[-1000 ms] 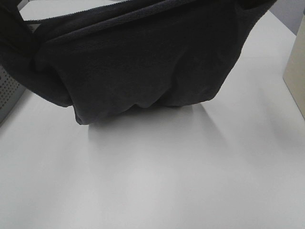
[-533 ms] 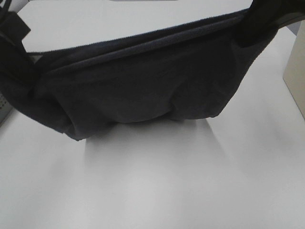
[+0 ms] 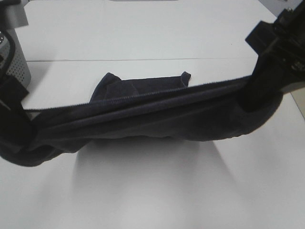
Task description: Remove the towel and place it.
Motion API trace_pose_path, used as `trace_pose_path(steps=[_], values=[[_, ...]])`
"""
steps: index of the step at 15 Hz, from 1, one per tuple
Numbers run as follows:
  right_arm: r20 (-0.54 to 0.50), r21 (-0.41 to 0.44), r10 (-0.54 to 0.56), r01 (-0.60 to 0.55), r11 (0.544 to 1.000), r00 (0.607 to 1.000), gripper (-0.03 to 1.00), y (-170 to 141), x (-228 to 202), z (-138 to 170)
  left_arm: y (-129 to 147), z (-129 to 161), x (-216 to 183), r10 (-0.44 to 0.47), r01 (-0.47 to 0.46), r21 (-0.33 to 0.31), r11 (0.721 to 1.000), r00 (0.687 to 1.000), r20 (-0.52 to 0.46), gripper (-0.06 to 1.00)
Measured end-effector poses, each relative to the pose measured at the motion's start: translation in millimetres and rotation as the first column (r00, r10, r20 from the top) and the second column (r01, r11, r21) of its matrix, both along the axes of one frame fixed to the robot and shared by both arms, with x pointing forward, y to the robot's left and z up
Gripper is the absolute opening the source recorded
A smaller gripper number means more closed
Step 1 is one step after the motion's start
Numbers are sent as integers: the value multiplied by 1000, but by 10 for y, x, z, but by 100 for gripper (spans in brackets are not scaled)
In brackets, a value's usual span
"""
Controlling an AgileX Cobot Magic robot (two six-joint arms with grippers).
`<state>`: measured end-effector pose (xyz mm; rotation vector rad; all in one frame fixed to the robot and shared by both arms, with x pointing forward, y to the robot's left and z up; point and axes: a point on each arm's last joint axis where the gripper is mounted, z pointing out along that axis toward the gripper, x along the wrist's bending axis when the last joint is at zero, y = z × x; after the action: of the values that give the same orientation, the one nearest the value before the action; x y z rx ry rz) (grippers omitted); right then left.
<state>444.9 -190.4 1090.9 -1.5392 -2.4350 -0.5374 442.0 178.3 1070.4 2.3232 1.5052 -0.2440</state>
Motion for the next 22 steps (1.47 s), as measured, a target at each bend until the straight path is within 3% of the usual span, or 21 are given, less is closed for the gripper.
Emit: trace_pose_path(steps=[6,14,17,19,20,22], values=[[-190,-42,-53,46,998,980,1,-121,-402,-476,-220,-359,-363,-91,98,55,994,987,-132,0],[-184,-35,-54,48,998,981,1,-114,-396,-458,-221,-343,-352,-82,90,58,994,989,-126,0],[-38,-25,-45,44,999,998,1,-100,-229,-111,-249,-72,-214,-103,103,68,992,995,-9,0],[107,-24,-40,43,999,993,1,-105,-112,240,-253,253,-67,-107,94,94,991,985,139,0],[171,-27,-40,45,999,984,1,-109,-56,403,-241,447,30,-102,75,122,990,967,232,0],[294,-26,-45,55,998,955,1,-82,138,726,-224,901,293,-64,2,145,989,904,423,0]])
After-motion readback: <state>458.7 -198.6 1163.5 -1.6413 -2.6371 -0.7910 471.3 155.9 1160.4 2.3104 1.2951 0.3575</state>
